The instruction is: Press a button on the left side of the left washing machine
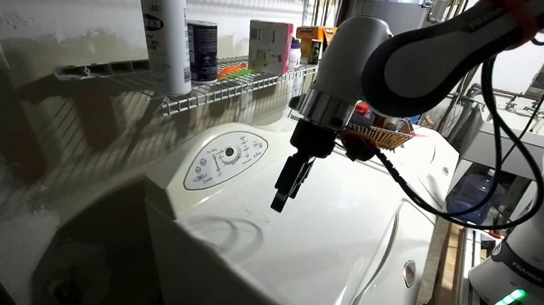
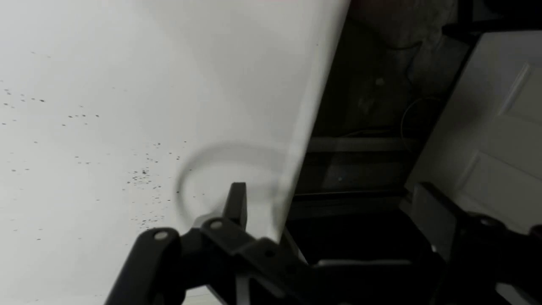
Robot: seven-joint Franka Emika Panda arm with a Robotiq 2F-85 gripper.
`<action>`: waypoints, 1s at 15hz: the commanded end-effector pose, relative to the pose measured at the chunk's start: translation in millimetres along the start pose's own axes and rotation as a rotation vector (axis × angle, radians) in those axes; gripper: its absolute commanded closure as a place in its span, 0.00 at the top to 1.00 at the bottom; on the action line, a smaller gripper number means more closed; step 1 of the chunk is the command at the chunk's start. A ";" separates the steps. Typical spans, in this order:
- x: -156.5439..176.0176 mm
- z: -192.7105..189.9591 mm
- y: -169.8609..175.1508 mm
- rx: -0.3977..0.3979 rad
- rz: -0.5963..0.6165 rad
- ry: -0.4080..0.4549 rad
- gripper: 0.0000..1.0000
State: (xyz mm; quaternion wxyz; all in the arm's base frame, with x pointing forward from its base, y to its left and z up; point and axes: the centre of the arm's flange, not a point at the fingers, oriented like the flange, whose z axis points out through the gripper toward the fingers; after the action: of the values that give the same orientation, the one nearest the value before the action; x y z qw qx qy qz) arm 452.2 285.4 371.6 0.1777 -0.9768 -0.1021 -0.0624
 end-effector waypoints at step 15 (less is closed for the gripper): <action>161.6 90.6 54.2 -0.004 0.128 0.294 0.00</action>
State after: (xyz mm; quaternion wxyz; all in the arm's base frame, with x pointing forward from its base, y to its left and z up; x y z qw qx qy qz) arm 604.8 292.2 299.7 0.1981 -0.9641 -0.0267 -0.1750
